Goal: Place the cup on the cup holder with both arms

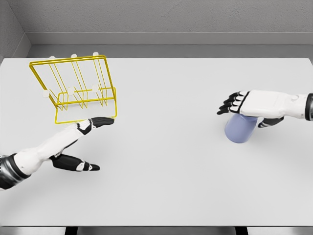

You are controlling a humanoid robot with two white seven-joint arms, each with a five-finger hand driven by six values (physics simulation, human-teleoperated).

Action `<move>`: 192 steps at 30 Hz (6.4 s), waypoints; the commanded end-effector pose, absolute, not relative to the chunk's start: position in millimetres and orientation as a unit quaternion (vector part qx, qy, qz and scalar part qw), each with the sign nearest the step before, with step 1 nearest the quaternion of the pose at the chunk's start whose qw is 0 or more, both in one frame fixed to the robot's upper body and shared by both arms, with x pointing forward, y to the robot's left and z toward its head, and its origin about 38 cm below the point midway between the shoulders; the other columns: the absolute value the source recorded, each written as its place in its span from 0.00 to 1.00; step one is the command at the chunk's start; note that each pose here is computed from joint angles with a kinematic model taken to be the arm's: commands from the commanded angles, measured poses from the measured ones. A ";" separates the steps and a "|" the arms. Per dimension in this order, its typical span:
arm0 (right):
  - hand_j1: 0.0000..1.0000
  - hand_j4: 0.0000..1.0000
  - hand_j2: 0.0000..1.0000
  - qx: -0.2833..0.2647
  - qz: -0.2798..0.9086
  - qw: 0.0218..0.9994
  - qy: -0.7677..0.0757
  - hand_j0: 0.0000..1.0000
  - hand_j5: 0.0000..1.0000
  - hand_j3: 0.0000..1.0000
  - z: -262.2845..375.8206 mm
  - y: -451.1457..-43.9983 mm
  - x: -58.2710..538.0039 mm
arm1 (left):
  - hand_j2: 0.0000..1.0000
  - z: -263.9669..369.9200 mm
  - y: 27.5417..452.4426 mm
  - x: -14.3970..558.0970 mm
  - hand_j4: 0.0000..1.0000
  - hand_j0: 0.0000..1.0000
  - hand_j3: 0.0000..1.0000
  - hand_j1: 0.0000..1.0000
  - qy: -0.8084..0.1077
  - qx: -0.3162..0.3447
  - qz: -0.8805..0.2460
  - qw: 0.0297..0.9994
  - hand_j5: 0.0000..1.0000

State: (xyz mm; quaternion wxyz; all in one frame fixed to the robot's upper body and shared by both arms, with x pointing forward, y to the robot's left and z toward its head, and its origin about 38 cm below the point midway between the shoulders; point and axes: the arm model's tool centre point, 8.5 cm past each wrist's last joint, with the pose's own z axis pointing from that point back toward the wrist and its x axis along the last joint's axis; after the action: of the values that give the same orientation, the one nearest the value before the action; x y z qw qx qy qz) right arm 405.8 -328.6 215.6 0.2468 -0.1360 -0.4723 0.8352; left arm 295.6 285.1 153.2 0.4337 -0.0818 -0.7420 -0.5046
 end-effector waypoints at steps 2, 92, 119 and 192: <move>1.00 1.00 1.00 -0.132 0.837 0.249 -0.469 1.00 1.00 1.00 210.7 -328.0 405.9 | 1.00 148.5 283.2 290.4 1.00 1.00 1.00 1.00 -0.741 -0.123 -0.471 0.463 1.00; 0.50 0.50 0.50 -0.042 0.844 0.012 -0.535 0.50 0.50 0.50 236.2 -129.9 370.6 | 1.00 81.6 227.2 329.6 1.00 1.00 1.00 1.00 -0.646 -0.227 -0.315 0.657 1.00; 1.00 1.00 1.00 -0.119 0.781 0.087 -0.607 1.00 1.00 1.00 304.3 -196.1 402.1 | 1.00 84.1 228.2 332.8 1.00 1.00 1.00 1.00 -0.649 -0.224 -0.316 0.655 1.00; 1.00 1.00 1.00 -0.165 0.570 0.441 -0.673 1.00 1.00 1.00 198.9 -398.9 402.1 | 1.00 93.9 141.4 341.1 1.00 1.00 1.00 1.00 -0.668 -0.303 -0.316 0.602 1.00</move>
State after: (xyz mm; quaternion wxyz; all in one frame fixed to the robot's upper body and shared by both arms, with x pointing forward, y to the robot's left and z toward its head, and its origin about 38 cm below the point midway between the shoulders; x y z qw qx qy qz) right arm 401.8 -397.5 198.2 0.4382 -0.1656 -0.6695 0.5765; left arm 341.4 143.2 94.5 0.6017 -0.3006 -0.6682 -0.3179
